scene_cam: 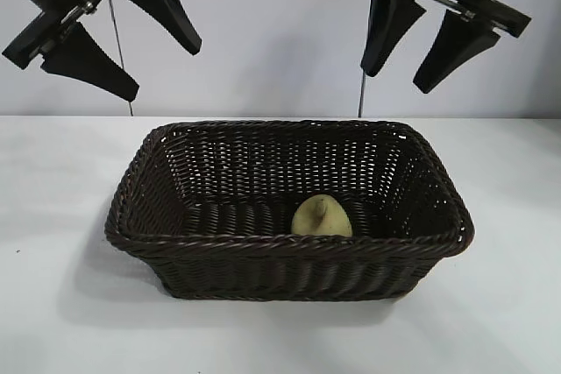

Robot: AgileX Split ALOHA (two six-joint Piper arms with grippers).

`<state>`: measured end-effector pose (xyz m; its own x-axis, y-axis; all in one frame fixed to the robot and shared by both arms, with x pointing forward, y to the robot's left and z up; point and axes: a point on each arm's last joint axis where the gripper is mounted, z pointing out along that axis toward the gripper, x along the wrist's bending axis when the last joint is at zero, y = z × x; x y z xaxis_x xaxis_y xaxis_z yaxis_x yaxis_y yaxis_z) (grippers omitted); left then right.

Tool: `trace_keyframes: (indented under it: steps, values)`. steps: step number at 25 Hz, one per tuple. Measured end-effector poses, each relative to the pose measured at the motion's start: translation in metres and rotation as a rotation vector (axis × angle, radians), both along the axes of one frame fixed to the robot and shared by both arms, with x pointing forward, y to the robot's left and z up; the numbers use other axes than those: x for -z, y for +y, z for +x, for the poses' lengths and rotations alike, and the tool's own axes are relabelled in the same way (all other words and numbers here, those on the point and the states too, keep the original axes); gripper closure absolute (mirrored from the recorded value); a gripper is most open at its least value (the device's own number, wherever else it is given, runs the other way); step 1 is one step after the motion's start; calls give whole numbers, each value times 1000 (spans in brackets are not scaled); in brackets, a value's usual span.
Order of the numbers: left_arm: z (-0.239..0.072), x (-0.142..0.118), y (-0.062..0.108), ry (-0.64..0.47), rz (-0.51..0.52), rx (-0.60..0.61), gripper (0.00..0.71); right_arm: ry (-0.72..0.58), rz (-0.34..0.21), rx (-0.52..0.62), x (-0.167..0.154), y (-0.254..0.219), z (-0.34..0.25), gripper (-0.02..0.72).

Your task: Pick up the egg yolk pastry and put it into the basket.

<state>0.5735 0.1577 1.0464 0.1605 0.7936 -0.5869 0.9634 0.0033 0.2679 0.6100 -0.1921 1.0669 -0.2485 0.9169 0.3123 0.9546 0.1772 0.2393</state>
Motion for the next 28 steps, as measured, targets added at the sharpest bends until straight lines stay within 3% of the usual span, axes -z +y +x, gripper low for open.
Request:
trace_keyframes:
  steps: [28]
  values:
    - [-1, 0, 0, 7, 1, 6, 175, -4, -6, -5, 0, -1, 0, 249]
